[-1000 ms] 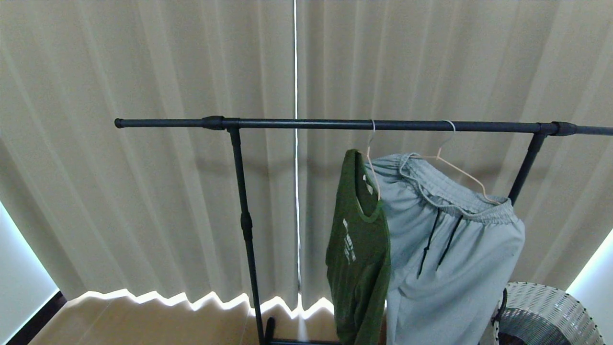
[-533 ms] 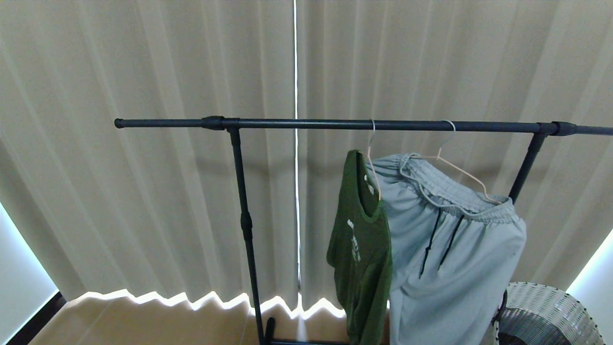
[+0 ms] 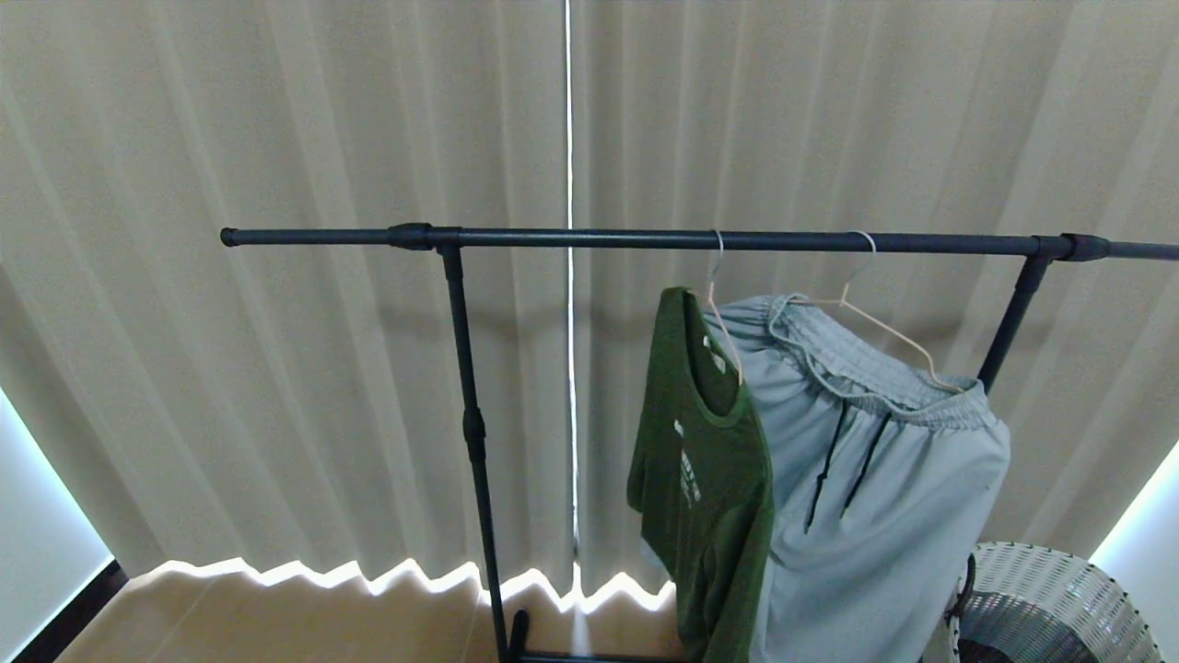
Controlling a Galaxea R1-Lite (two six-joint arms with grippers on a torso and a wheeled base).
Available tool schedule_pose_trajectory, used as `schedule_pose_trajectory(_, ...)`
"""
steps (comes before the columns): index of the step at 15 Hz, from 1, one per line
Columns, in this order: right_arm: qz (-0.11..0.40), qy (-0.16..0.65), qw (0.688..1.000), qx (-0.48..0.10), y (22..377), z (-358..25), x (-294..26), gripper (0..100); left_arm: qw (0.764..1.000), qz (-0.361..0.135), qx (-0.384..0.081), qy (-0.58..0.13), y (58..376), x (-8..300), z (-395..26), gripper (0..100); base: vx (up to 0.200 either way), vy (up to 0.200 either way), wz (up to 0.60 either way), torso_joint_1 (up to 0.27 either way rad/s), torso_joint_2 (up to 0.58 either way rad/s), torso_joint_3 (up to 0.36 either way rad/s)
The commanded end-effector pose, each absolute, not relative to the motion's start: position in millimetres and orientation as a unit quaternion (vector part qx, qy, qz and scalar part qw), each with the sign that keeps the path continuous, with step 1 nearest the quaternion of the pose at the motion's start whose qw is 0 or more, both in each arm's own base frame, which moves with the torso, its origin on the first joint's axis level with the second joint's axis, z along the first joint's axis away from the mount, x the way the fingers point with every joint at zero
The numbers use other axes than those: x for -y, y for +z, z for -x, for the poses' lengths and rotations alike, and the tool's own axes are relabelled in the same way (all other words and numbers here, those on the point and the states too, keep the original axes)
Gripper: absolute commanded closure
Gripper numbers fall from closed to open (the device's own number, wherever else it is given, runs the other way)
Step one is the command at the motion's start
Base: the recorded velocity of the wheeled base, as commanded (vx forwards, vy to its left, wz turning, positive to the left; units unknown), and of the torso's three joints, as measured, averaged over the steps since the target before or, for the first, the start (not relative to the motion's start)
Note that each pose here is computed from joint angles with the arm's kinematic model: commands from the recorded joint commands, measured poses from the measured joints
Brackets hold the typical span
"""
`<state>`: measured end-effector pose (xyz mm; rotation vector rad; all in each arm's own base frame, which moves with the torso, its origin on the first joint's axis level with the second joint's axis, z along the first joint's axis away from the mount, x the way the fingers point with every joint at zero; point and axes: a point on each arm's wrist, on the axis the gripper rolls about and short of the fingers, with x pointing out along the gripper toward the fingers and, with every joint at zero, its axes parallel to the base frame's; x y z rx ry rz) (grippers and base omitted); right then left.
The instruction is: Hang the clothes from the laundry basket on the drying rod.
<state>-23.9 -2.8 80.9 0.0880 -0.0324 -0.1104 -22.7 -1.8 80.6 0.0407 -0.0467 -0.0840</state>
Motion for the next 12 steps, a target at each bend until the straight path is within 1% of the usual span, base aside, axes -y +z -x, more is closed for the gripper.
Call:
schedule_pose_trajectory(1,-0.059,-0.022,0.998,0.016,78.5,22.9,1.3,0,0.999,-0.02,0.025,-0.042,80.5,1.8,22.9,0,0.0,0.0,0.0,0.0,0.0,0.0)
schedule_pose_trajectory(5,-0.069,-0.029,0.997,0.017,78.5,22.9,1.6,0,0.999,-0.02,0.025,-0.042,80.7,1.8,22.9,0,0.0,0.0,0.0,0.0,0.0,0.0)
schedule_pose_trajectory(12,-0.069,-0.03,0.997,0.017,78.5,22.9,1.5,0,0.999,-0.02,0.025,-0.042,80.7,1.8,22.9,0,0.0,0.0,0.0,0.0,0.0,0.0)
